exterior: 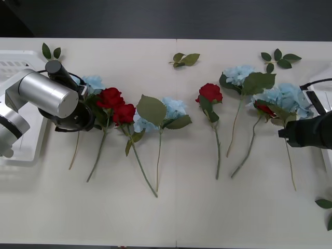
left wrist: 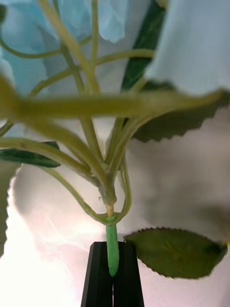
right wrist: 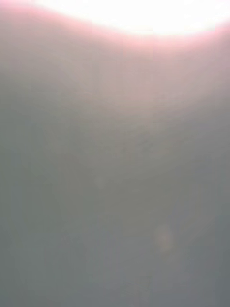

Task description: Put the red flowers into the right box and the blue flowers into the left box

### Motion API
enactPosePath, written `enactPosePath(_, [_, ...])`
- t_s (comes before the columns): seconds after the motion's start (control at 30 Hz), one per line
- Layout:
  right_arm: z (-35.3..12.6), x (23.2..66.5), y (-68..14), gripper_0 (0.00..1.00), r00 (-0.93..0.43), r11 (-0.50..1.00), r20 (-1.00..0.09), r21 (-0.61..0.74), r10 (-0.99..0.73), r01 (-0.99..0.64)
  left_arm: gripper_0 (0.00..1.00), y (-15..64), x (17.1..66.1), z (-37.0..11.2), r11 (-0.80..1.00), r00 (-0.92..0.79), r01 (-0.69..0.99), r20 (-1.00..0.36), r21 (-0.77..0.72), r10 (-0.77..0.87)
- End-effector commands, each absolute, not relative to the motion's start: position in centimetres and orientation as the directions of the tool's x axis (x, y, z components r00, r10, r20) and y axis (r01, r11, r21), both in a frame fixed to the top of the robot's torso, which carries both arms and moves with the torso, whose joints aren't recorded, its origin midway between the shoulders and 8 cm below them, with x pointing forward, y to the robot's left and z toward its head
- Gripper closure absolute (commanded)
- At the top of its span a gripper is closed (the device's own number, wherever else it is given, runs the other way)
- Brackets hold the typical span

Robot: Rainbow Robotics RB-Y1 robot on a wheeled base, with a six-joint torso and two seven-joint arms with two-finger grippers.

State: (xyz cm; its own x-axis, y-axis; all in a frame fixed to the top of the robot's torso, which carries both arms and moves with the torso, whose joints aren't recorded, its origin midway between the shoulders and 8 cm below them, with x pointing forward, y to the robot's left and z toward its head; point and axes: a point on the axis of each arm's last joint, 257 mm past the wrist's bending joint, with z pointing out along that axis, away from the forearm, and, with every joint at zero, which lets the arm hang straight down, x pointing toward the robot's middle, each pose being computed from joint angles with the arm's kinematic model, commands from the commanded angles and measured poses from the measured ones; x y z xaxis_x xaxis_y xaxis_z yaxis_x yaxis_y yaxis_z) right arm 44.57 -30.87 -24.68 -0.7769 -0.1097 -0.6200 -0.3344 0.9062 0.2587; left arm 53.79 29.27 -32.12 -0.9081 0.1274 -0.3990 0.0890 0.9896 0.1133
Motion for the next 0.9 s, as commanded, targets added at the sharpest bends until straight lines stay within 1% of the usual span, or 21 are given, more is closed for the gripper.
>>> enactPosePath(0.03, [-20.3,45.2,-27.7,1.00,-0.694,0.832,-0.702,0.283,-0.160,-0.478,1.00,31.5,55.1,-27.6,0.982,-0.868,0.116,-0.466,0.149,0.173])
enactPosePath(0.33, [-15.1,44.4,-21.7,1.00,-0.599,0.663,-0.799,0.419,-0.054,-0.620,1.00,33.0,54.8,-21.3,0.975,-0.824,0.177,-0.520,0.138,0.223])
enactPosePath(0.53, [-11.8,43.6,-17.8,1.00,-0.534,0.525,-0.844,0.479,0.055,-0.703,1.00,37.2,54.0,-17.2,0.969,-0.813,0.202,-0.527,0.140,0.246])
enactPosePath(0.7, [-9.0,43.2,-14.6,1.00,-0.456,0.425,-0.881,0.463,0.124,-0.778,1.00,41.3,52.1,-15.6,0.966,-0.815,0.217,-0.518,0.141,0.259])
enactPosePath(0.9, [-5.6,42.8,-10.7,1.00,-0.356,0.324,-0.921,0.388,0.156,-0.863,1.00,46.6,50.6,-15.1,0.972,-0.837,0.187,-0.495,0.140,0.232])
